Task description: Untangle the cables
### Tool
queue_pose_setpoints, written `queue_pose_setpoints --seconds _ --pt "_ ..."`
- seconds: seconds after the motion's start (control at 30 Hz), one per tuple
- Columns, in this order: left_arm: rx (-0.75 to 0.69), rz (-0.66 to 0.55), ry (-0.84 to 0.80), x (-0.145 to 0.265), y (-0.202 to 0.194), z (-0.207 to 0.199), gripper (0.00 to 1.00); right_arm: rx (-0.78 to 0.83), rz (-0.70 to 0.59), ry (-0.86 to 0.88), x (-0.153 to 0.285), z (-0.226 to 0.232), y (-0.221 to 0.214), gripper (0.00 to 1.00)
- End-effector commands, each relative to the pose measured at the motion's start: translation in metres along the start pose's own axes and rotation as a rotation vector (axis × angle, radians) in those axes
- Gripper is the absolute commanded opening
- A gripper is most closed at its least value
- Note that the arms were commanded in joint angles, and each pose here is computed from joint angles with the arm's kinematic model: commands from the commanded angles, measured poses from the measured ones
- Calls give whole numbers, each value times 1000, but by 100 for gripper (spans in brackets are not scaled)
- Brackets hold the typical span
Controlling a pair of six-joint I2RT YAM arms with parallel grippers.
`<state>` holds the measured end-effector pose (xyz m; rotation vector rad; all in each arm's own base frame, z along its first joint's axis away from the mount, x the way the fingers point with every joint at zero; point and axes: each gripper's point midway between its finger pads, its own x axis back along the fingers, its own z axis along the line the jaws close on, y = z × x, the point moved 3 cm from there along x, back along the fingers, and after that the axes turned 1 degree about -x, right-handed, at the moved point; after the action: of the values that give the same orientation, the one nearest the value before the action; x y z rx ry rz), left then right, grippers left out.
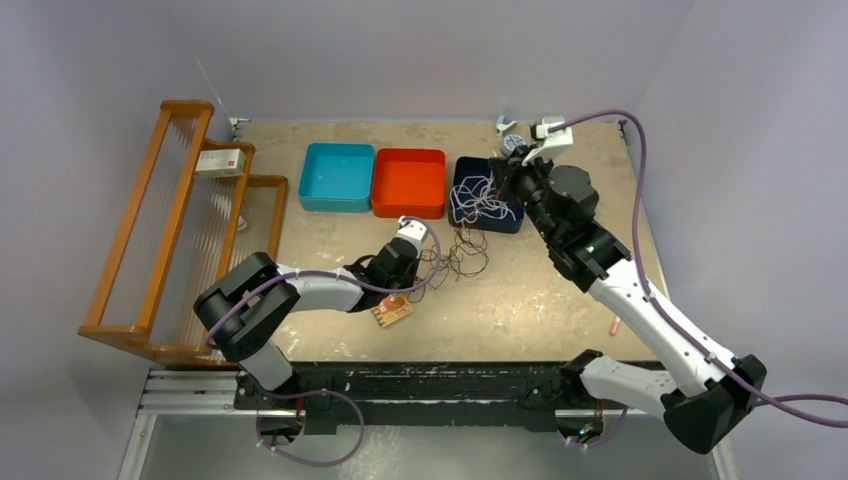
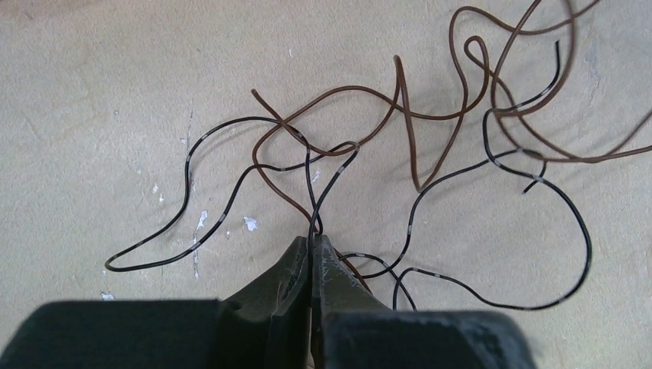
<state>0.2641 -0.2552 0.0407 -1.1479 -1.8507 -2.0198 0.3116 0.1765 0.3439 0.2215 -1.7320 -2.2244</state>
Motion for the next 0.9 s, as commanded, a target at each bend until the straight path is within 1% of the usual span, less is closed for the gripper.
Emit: queue_pose_setpoints --seconds 0.0,0.37,0.57,0.87 --pt "-6 7 13 -4 -5 2 0 47 -223 -17 19 2 76 0" --pt "-9 20 37 -4 -12 8 0 118 -432 -98 54 -7 148 0" --pt "-13 32 42 -5 -17 9 0 145 -563 -167 81 -15 189 0" --pt "-16 38 48 -4 -21 12 0 192 -665 -237 108 -23 224 0"
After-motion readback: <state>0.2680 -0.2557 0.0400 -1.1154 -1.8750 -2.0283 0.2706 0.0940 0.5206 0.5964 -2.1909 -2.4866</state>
